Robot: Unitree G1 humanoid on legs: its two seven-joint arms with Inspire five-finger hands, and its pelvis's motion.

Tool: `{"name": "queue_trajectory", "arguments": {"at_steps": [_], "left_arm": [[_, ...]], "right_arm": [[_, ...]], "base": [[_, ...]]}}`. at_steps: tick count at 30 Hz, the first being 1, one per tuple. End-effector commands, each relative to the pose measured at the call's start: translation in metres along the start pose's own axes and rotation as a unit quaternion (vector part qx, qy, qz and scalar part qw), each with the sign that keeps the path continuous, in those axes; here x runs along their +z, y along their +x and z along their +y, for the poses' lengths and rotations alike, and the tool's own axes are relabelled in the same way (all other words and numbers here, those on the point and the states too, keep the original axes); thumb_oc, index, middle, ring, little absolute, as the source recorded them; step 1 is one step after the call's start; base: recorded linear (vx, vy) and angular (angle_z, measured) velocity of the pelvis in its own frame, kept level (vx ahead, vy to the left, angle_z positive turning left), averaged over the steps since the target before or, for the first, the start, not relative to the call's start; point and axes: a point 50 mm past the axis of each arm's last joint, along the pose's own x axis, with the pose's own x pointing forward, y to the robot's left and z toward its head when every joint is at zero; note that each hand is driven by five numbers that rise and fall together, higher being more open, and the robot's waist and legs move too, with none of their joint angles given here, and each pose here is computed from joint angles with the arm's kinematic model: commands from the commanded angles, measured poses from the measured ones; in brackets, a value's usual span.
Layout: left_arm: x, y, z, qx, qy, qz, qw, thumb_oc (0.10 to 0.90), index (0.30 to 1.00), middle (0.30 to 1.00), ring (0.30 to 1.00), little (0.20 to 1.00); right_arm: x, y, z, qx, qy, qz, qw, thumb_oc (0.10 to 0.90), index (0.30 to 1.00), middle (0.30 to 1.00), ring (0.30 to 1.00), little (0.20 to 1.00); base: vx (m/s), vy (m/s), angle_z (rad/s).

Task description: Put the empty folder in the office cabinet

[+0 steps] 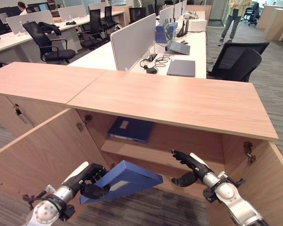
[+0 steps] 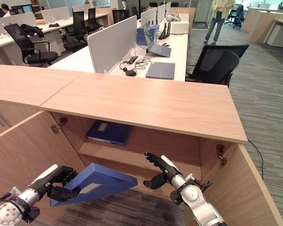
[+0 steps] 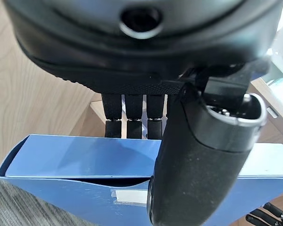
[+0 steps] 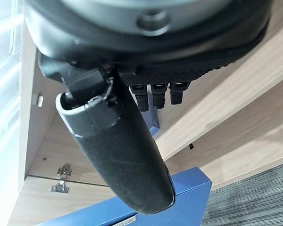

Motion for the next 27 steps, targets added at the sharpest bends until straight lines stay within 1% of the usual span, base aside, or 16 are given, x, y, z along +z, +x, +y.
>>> {"name": "queue_trajectory", "arguments": {"at_steps": [1,7,10,14,17,20,27], "left_arm": [[0.057,0.005,0.055,0.096,0.040,-0.142,0.984,0.400,0.300,0.300,0.300,0.300],[0.069,0.005,0.061,0.089,0.062,-0.166,0.980,0.400,0.300,0.300,0.300,0.300],[0.079,0.005,0.062,0.079,0.071,-0.186,0.977,0.400,0.300,0.300,0.300,0.300],[0.090,0.005,0.065,0.072,0.073,-0.212,0.972,0.400,0.300,0.300,0.300,0.300],[0.094,0.006,0.068,0.071,0.073,-0.218,0.971,0.400,0.300,0.300,0.300,0.300],[0.093,0.007,0.070,0.077,0.075,-0.217,0.970,0.400,0.300,0.300,0.300,0.300],[0.089,0.010,0.076,0.094,0.112,-0.196,0.970,0.400,0.300,0.300,0.300,0.300]], "right_arm": [[0.082,0.018,-0.027,-0.015,-0.053,-0.169,0.984,0.800,0.900,0.900,0.900,0.900],[0.111,0.023,-0.028,0.006,-0.128,-0.210,0.969,0.800,0.900,0.900,0.900,0.900],[0.119,0.024,-0.026,0.013,-0.150,-0.222,0.963,0.800,0.900,0.900,0.900,0.900],[0.125,0.027,-0.020,0.041,-0.152,-0.234,0.960,0.800,0.900,0.900,0.900,0.900],[0.128,0.027,-0.007,0.099,-0.142,-0.238,0.956,0.800,0.900,0.900,0.900,0.900],[0.128,0.027,-0.002,0.127,-0.145,-0.236,0.953,0.800,0.900,0.900,0.900,0.900],[0.128,0.029,0.003,0.151,-0.154,-0.230,0.949,0.800,0.900,0.900,0.900,0.900]], "base": [[0.00,0.000,0.00],[0.00,0.000,0.00],[0.00,0.000,0.00],[0.00,0.000,0.00],[0.00,-0.003,0.02],[0.00,-0.002,0.01],[0.00,0.000,0.00]]}}
